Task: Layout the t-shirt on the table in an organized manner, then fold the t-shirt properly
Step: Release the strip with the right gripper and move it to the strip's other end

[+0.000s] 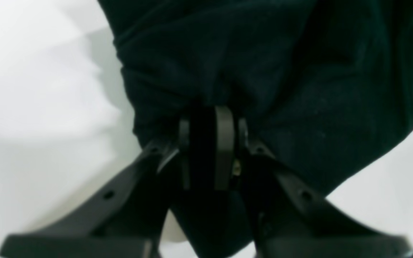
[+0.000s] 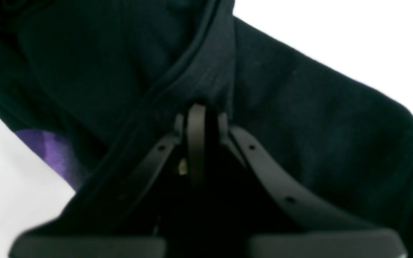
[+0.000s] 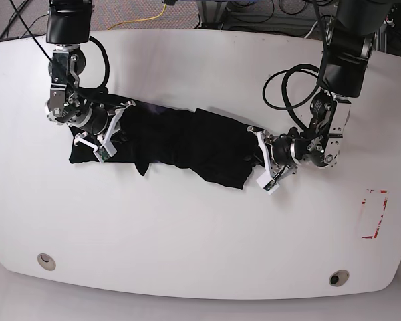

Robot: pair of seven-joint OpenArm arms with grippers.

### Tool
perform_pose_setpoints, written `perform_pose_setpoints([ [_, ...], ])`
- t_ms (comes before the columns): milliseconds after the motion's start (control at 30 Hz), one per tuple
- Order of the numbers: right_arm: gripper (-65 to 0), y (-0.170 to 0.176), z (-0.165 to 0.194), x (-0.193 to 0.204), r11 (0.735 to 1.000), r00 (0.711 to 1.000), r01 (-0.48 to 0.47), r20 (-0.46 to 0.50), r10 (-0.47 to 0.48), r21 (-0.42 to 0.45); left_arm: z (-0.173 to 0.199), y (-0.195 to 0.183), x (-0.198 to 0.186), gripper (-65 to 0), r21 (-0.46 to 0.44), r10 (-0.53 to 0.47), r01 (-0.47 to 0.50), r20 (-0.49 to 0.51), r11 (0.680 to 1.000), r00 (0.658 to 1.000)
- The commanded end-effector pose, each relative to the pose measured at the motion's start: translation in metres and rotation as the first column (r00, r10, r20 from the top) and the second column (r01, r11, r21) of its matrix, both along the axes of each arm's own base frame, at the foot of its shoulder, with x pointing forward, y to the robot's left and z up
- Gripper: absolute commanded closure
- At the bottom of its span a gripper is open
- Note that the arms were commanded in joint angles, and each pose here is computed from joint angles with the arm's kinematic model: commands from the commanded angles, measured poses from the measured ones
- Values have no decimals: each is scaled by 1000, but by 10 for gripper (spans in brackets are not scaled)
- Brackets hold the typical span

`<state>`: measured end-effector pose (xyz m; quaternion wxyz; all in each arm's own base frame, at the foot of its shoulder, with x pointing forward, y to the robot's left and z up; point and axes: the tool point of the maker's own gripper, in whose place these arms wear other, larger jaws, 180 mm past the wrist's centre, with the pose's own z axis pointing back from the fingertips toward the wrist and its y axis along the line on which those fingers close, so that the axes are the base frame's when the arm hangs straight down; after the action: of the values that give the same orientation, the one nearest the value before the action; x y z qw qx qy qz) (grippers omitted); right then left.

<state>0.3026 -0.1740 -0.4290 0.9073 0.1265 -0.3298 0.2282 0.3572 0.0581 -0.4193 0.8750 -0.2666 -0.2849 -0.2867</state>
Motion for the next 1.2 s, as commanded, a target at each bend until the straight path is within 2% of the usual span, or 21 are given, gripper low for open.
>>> perform_pose_setpoints([
  [0, -43, -16, -15, -15, 995, 996, -15, -88, 6, -97, -20, 37, -13, -69, 141, 17, -7, -69, 990, 997],
  [133, -43, -17, -15, -15, 995, 996, -15, -88, 6, -99, -20, 51, -18, -69, 136, 60, -51, -65, 989, 996],
  [467, -43, -16, -14, -14, 995, 996, -15, -85, 7, -97, -12, 65, -27, -69, 147, 96, -87, -55, 985, 994],
  [700, -52, -7, 18, 4, 993, 999, -39, 21, 41, -112, -10, 68, -33, -69, 143, 110, -102, -50, 984, 993],
  [800, -114, -5, 36, 12, 991, 996, -43, 73, 53, -127, -11, 67, -33, -69, 142, 109, -101, -52, 985, 993],
  [967, -292, -14, 66, 24, 987, 992, 5, 128, 15, -160, -11, 67, -33, -69, 142, 110, -101, -53, 985, 993],
  [1067, -339, -22, 85, 30, 984, 986, 56, 167, -27, -168, -11, 67, -33, -69, 142, 110, -101, -53, 985, 993],
  [1167, -357, -34, 106, 33, 975, 977, 110, 201, -70, -194, -12, 67, -34, -69, 142, 110, -102, -56, 985, 992],
])
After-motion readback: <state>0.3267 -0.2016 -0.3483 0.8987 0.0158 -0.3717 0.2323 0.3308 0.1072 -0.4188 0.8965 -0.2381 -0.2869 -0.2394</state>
